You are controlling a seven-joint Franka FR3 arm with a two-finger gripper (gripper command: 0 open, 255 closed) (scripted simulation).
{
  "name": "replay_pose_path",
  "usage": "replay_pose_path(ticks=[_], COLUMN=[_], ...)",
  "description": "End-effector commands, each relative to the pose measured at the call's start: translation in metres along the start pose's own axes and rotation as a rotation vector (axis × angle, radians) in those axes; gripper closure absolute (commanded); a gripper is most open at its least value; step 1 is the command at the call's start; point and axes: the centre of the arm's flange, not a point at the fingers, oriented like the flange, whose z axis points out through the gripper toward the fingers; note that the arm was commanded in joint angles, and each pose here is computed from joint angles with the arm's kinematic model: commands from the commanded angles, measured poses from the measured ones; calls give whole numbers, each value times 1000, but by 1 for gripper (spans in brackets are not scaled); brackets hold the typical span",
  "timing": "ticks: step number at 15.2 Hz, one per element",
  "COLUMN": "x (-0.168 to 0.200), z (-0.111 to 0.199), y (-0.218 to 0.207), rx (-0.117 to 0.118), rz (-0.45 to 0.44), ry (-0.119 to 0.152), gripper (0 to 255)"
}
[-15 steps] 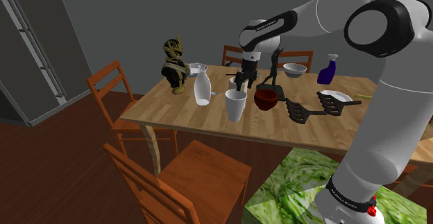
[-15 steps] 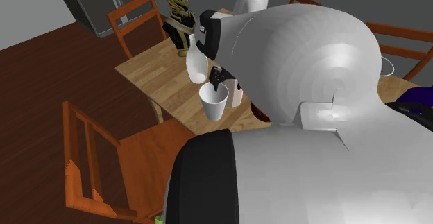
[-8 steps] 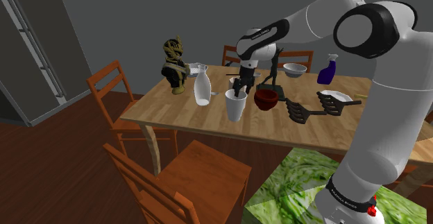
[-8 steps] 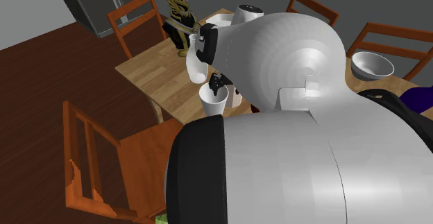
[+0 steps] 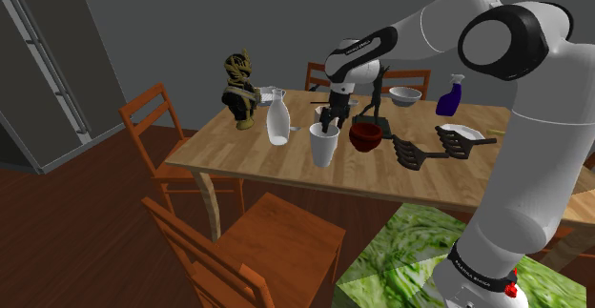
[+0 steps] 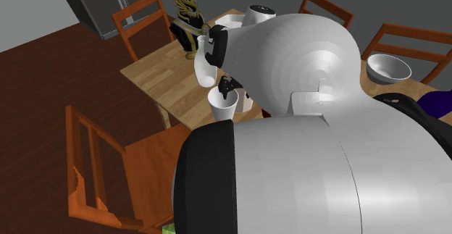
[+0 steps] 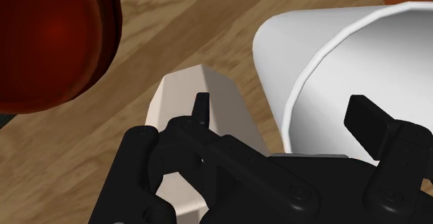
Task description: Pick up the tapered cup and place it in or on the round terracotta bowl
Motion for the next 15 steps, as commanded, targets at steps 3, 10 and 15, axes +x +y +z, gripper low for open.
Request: replay_pose_path(ticks=[3, 10, 15], x=[-2, 0, 0], z=[7, 8, -13], y=[1, 1, -4], rx=[2, 2, 2], rz=[-2, -2, -1], ry=[-16, -16, -16], gripper=[255, 255, 255])
